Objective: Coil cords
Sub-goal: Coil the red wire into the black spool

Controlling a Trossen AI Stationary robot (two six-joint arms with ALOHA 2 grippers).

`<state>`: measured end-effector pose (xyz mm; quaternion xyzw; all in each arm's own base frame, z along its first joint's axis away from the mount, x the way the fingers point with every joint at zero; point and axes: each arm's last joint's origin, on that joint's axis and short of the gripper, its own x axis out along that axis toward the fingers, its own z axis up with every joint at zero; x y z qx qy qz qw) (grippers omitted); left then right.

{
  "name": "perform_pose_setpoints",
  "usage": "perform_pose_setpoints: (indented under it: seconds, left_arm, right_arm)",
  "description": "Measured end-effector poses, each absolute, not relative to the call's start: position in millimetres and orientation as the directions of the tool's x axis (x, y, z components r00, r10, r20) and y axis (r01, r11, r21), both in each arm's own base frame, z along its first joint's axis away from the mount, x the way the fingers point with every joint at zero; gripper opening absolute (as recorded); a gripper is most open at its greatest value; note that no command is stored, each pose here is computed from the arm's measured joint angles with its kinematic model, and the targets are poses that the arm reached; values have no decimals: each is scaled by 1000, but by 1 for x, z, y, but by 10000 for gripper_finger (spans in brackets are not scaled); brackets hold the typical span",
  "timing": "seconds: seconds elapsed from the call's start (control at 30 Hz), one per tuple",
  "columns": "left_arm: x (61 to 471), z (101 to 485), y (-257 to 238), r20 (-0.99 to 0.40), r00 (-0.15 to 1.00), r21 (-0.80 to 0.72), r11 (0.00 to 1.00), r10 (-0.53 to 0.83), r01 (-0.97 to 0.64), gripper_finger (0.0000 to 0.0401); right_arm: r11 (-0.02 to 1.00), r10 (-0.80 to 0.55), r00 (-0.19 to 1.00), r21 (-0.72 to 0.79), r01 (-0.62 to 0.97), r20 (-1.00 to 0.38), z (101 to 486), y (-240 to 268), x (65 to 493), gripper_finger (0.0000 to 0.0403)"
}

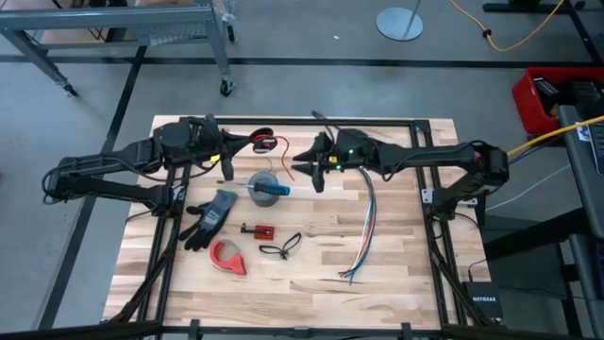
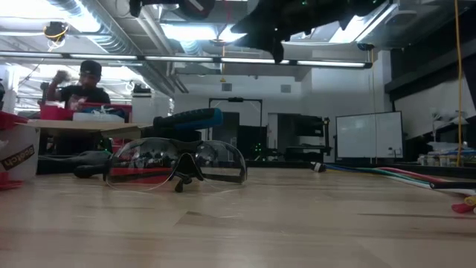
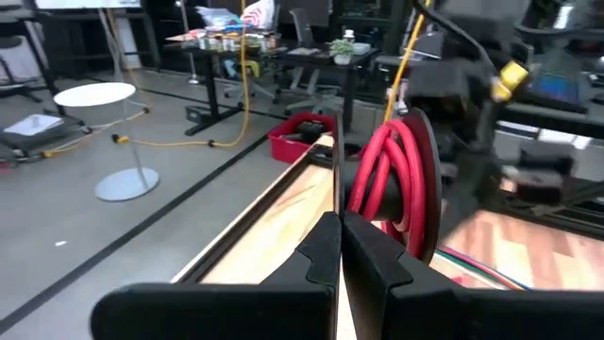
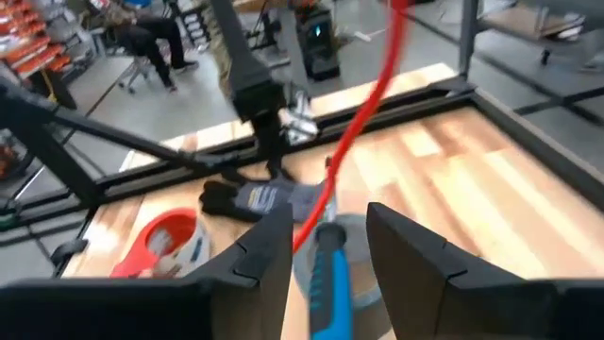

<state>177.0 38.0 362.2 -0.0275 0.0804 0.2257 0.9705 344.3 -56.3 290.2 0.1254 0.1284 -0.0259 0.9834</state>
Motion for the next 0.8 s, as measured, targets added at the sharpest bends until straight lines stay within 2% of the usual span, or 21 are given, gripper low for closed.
perform_pose_setpoints:
  seconds: [0.23, 0.4, 0.8]
  left_arm:
    - [177, 362, 38, -167, 880, 0, 892, 445, -452, 0]
    - [177, 362, 38, -167, 881, -1, 893, 444, -450, 0]
    - [177, 362, 38, -167, 882, -4, 894, 442, -449, 0]
  right_arm:
    - [969, 18, 964, 242, 48, -265, 274, -44, 359, 142]
    - [969, -28, 961, 229, 93, -275, 266, -44, 365, 142]
    - [962, -30, 965, 255, 99, -262, 264, -45, 367, 140]
